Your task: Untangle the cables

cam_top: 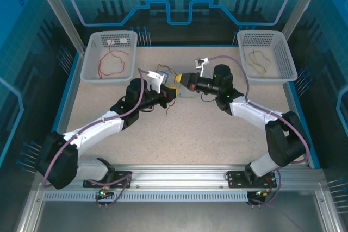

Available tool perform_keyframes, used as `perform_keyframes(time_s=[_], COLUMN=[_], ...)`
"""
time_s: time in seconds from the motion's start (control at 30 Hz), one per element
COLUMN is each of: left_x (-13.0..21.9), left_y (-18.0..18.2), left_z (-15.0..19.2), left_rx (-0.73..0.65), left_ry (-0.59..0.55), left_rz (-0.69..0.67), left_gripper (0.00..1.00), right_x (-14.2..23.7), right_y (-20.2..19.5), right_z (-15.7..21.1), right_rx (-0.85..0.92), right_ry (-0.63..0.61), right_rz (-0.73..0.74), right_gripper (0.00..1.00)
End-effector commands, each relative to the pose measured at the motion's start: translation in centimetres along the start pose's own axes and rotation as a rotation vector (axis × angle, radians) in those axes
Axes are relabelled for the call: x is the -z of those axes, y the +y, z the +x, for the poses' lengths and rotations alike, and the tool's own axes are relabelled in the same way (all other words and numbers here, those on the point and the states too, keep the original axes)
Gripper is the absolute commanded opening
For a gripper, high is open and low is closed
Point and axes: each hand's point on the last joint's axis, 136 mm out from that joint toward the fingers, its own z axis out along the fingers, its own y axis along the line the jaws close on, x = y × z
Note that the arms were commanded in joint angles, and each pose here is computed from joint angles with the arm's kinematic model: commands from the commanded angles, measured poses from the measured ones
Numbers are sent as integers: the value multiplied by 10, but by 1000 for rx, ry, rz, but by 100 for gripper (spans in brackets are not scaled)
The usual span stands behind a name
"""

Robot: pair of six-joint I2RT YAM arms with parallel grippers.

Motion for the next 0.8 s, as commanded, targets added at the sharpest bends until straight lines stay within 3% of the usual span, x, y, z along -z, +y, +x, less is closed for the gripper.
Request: perform_keyframes(time_s=[0.0,0.23,0.27,0.3,0.33,0.4,0.43,0.5,0.6,0.63,0.7,0.77], left_x=[9,13,13,14,14,16,17,19,20,20,17,14], left_y=[-9,-7,-8,-8,-8,-8,-8,-11,-9,-5,3,10], left_z=[-13,-12,-12,-12,-13,-15,-16,-17,-16,-15,-9,0], left_rx=[-29,-34,-37,-40,-41,-42,-42,-51,-60,-56,-40,-35], left_ry=[-67,-82,-86,-87,-92,-103,-107,-115,-125,-119,-85,-43], left_rz=[14,8,9,10,9,8,10,27,18,2,-31,-55], left_gripper=[0,3,8,22,29,36,36,23,19,20,36,39], right_x=[10,34,35,36,38,41,43,47,49,50,55,62], right_y=[3,-13,-12,-12,-11,-9,-9,-2,-14,-16,-22,-25], right_z=[-5,-11,-11,-10,-11,-11,-12,-16,-9,-7,-5,-10], right_rx=[46,95,115,133,145,176,190,224,225,235,245,266], right_ry=[-29,-74,-71,-69,-73,-84,-93,-115,-95,-91,-82,-92], right_rz=[39,147,159,163,165,169,174,170,218,229,273,344], right_gripper=[0,0,0,0,0,0,0,0,0,0,0,0])
